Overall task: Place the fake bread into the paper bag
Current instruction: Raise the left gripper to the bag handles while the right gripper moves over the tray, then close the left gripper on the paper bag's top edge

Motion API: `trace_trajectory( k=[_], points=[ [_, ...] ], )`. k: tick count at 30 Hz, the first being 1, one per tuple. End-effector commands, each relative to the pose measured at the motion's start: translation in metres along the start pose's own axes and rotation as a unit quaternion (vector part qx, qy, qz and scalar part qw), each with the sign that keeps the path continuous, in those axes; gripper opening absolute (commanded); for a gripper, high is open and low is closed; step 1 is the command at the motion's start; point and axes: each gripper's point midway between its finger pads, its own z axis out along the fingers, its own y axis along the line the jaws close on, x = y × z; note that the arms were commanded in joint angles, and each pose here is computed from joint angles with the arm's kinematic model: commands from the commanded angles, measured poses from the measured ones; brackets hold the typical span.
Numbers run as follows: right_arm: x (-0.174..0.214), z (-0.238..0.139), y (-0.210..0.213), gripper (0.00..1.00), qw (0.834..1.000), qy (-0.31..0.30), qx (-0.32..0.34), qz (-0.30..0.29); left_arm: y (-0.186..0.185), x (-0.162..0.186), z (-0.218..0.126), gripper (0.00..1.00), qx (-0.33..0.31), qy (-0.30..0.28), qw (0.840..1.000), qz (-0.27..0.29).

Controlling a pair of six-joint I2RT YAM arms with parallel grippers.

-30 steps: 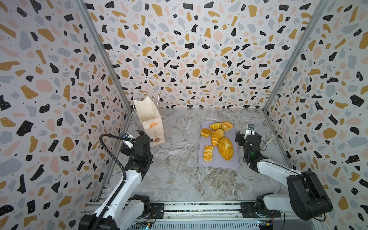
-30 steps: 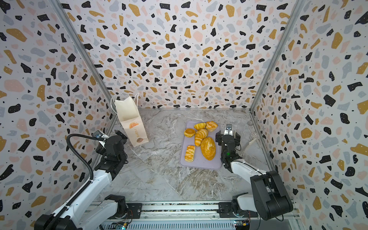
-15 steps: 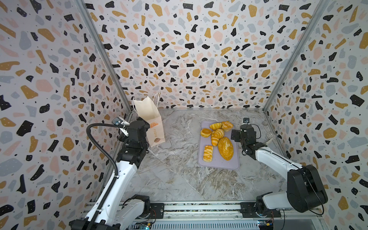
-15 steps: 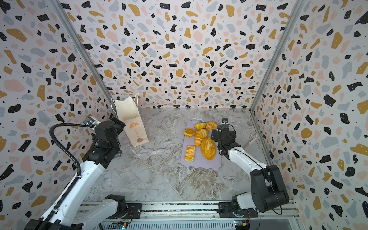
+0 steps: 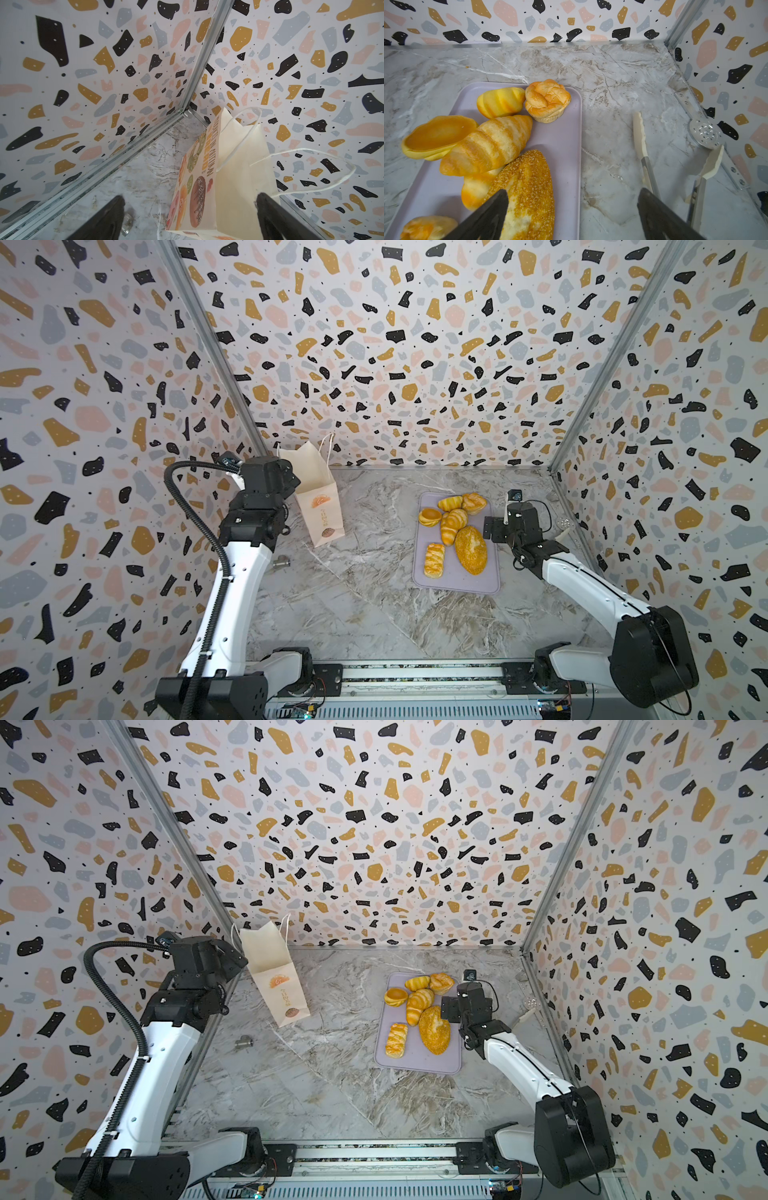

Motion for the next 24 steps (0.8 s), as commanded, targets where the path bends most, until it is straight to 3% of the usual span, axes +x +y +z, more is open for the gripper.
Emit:
trace_trajectory(
  k=[1,12,24],
  points=[
    [-0.019,-0.015,0.014,0.99,0.999,0.002,-0.038,0.002,0.000,0.000,0.002,0.99,0.011,0.030,0.999,0.026],
    [-0.013,-0.013,0.025,0.99,0.997,0.046,-0.061,-0.009,-0.034,0.014,0.036,1.00,0.050,0.123,0.987,0.089],
    [-0.018,-0.019,0.024,1.00,0.997,0.042,-0.060,-0.013,-0.031,0.017,0.056,0.98,0.029,0.114,0.986,0.117]
  ],
)
